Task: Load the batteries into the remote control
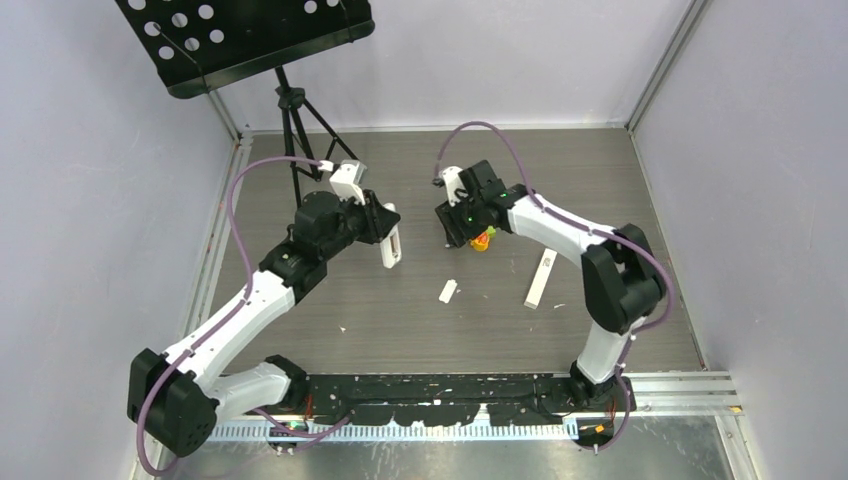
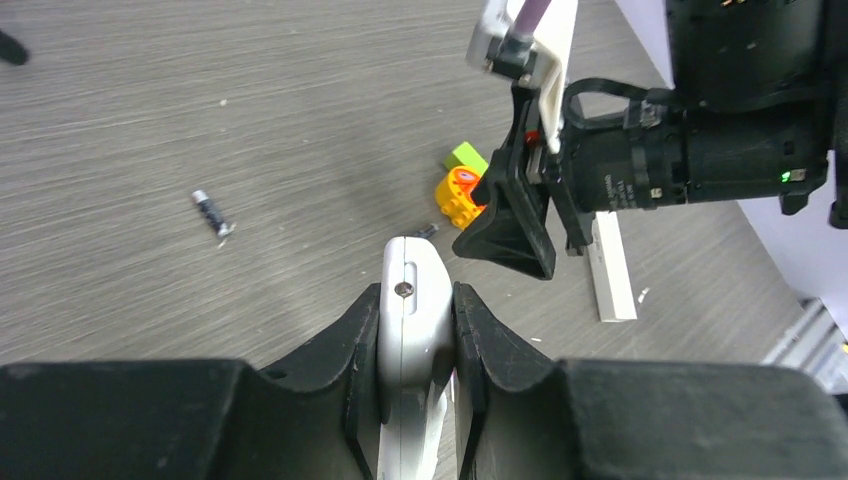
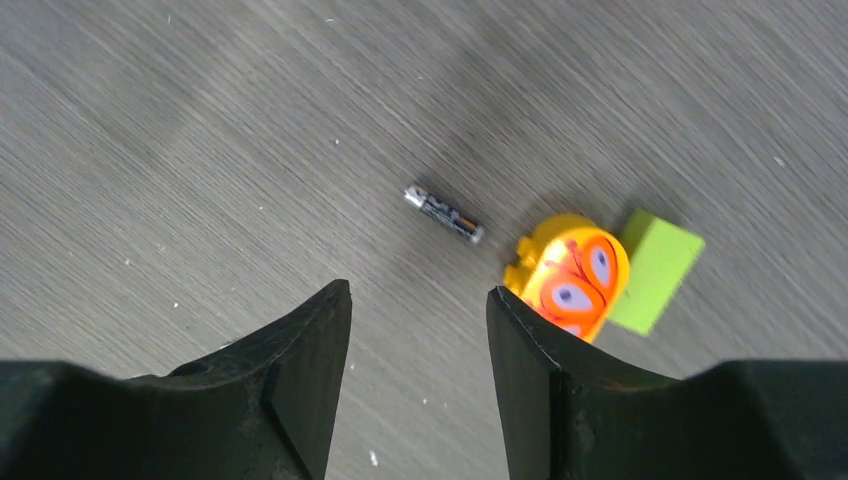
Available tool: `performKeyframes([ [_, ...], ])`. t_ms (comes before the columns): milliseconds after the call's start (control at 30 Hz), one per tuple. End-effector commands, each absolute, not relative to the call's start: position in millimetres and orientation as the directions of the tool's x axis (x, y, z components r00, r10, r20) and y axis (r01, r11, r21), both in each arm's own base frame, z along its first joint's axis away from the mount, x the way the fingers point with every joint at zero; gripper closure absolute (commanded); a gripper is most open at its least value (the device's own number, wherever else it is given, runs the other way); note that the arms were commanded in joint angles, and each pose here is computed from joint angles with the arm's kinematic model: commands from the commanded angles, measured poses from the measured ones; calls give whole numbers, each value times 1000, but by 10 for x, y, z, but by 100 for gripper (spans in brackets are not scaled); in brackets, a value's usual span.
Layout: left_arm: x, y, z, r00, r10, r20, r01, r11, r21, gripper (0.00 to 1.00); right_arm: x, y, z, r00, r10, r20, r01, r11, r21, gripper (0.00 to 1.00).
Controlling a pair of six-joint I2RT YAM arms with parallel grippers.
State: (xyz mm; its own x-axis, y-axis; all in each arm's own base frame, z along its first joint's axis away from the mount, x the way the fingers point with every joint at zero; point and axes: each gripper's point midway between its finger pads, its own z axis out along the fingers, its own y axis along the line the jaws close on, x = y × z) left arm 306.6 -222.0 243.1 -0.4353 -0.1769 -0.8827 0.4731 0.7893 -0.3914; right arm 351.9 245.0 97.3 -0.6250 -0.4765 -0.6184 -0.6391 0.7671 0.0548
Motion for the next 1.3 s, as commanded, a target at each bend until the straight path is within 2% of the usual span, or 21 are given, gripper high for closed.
performKeyframes([
  [0, 3141, -1990, 2549, -377, -197, -905, 397, 848, -350, 100, 3601, 2679, 960, -484, -599, -638, -790, 612, 24, 44],
  [367, 3152, -1913, 2482, -433, -225, -873, 349, 851, -392, 100, 3870, 2649, 503, -387, -717, -581, -838, 535, -102, 45],
  [533, 3155, -1904, 2479, -439, -230, -868, 348, 847, -401, 100, 3894, 2650, 353, -373, -746, -551, -856, 507, -106, 49],
  [600, 3159, -1895, 2474, -442, -232, -867, 346, 847, -403, 100, 3884, 2651, 307, -379, -750, -542, -859, 504, -96, 54],
  [900, 3157, -1915, 2431, -465, -238, -853, 348, 836, -423, 100, 3893, 2620, 317, -427, -731, -532, -830, 550, -90, 91],
  [1033, 3150, -2009, 2428, -485, -262, -834, 368, 804, -467, 100, 3938, 2667, 607, -480, -632, -609, -762, 644, -68, 99],
  [1167, 3148, -2129, 2461, -511, -294, -807, 386, 761, -522, 100, 3894, 2772, 1142, -518, -424, -743, -661, 750, 33, 100],
  [1267, 3144, -2219, 2511, -541, -336, -771, 382, 718, -582, 100, 3772, 2837, 1709, -484, -221, -846, -598, 790, 136, 100],
])
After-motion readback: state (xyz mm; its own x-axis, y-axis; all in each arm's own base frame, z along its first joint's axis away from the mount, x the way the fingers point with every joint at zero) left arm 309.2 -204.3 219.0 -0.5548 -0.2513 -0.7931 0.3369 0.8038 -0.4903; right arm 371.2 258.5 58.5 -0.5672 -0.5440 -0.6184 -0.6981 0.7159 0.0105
